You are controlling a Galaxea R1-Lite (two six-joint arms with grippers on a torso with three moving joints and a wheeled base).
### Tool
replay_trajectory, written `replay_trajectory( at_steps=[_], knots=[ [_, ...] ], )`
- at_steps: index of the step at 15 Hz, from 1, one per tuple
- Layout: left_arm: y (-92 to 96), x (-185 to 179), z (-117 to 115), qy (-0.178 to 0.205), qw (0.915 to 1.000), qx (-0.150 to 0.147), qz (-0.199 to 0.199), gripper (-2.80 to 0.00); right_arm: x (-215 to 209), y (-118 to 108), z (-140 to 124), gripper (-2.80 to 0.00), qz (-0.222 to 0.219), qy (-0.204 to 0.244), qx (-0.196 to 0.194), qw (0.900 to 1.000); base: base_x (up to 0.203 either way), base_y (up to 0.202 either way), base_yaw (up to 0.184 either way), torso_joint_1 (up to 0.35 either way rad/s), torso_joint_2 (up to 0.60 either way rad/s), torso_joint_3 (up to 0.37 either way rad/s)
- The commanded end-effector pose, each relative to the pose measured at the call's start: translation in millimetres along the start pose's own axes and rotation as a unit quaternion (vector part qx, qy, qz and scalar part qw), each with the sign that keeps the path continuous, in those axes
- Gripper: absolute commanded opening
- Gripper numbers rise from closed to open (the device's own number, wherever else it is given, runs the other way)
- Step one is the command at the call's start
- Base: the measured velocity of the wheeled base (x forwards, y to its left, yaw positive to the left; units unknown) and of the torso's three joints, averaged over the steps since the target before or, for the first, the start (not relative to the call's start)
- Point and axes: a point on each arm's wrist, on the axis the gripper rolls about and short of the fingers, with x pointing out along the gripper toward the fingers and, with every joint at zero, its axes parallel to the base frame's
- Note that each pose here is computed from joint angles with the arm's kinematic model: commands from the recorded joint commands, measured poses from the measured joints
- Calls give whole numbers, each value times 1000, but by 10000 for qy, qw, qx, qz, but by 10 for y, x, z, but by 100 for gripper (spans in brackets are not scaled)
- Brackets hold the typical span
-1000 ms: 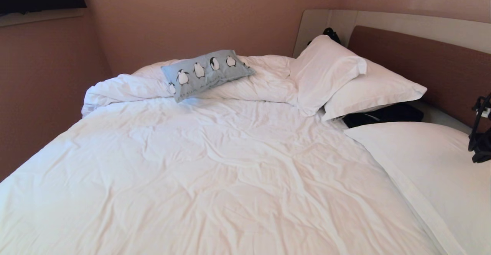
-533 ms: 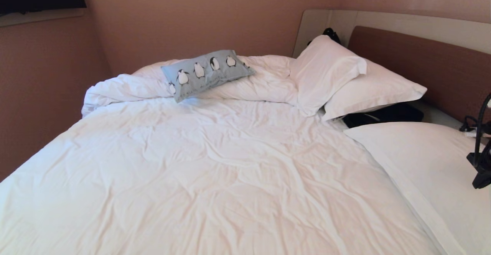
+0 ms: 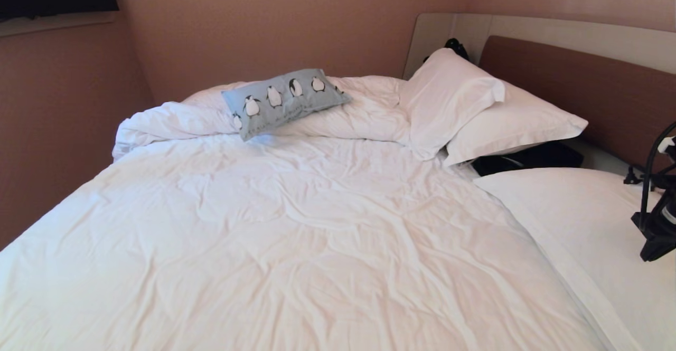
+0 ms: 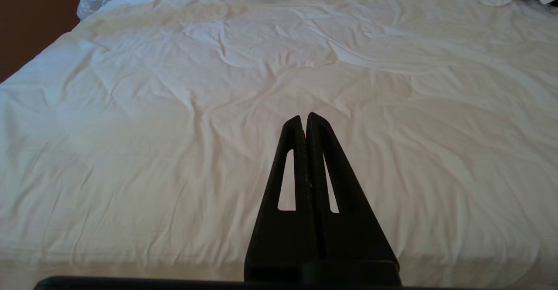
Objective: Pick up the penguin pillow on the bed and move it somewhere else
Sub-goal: Pick up the pillow
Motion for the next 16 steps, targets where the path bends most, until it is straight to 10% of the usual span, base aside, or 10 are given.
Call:
replay_trajectory(
  at_steps=[1, 8, 9, 16],
  knots=[
    [0, 0, 0, -2, 10000, -1, 4, -280, 64, -152, 112, -280, -173, -492, 226, 9984, 0, 0, 0, 0, 0, 0],
    [0, 0, -3, 3, 10000, -2, 4, -280, 134, -467, 170, -280, -380, -999, 756, 9914, 0, 0, 0, 0, 0, 0],
    [0, 1, 0, 6, 10000, -7, 4, -280, 126, -469, 174, 0, -389, -1032, 756, 9910, 0, 0, 0, 0, 0, 0],
    [0, 0, 0, -2, 10000, 0, 4, -280, 104, -570, 202, 0, -422, -1150, 994, 9875, 0, 0, 0, 0, 0, 0]
  ],
)
